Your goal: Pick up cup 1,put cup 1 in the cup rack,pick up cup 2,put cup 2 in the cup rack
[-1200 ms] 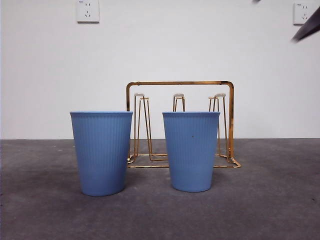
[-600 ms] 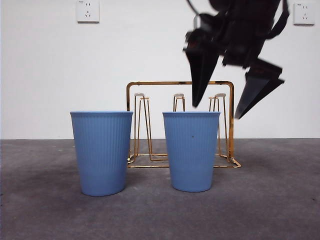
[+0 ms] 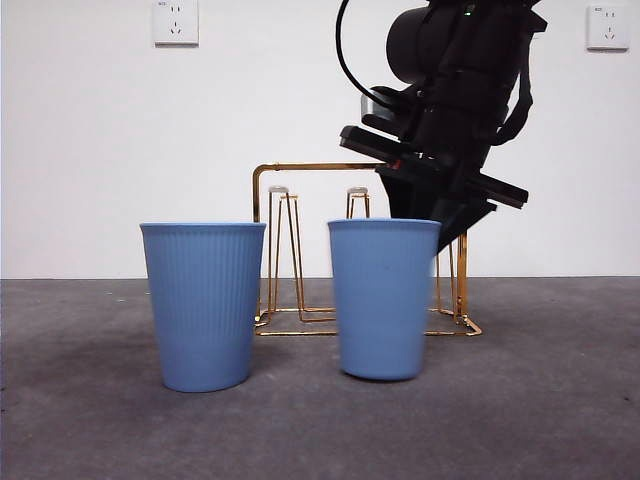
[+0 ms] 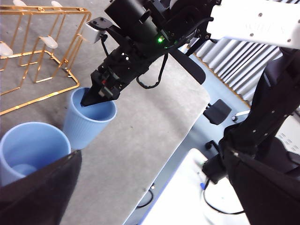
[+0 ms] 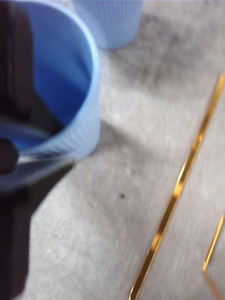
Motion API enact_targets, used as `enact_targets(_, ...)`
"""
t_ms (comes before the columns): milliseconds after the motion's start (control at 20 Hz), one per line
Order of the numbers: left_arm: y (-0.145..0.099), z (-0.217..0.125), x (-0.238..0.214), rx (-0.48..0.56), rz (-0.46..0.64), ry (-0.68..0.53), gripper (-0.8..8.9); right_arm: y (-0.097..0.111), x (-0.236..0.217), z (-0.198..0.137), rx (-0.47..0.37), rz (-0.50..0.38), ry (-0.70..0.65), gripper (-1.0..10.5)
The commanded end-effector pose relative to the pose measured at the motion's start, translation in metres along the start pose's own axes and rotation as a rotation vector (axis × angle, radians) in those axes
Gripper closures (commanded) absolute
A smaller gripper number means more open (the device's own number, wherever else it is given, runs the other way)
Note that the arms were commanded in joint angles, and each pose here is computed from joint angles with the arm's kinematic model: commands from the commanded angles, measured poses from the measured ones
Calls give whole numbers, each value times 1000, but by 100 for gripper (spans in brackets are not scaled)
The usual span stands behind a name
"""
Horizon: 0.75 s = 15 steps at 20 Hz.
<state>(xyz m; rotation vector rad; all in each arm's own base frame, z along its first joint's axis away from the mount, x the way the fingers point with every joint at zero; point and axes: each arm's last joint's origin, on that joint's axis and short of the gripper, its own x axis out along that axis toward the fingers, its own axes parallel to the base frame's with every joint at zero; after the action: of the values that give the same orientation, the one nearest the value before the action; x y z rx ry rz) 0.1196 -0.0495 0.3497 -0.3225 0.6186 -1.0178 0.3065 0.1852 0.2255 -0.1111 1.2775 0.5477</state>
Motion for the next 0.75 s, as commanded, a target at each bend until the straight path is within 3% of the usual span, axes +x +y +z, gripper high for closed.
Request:
enact_targets(50, -2, 6, 4, -27, -52, -13, 192, 1, -1, -1, -31, 6, 15, 964)
enact_targets(200, -2, 18, 12, -68, -157, -37, 192, 5, -25, -6, -69, -5, -20, 964)
enact_targets(350, -1, 33, 21, -106, -220, -76, 192, 14, -88, -20, -104, -26, -191, 964)
enact_targets(600, -1, 63, 49, -150, -335, -188, 192, 32, -223, -79, -117, -10, -736, 964)
enact_targets(750, -7, 77, 79, -202, -402, -290, 192, 37, -278, -116, -139, -8, -1048, 964)
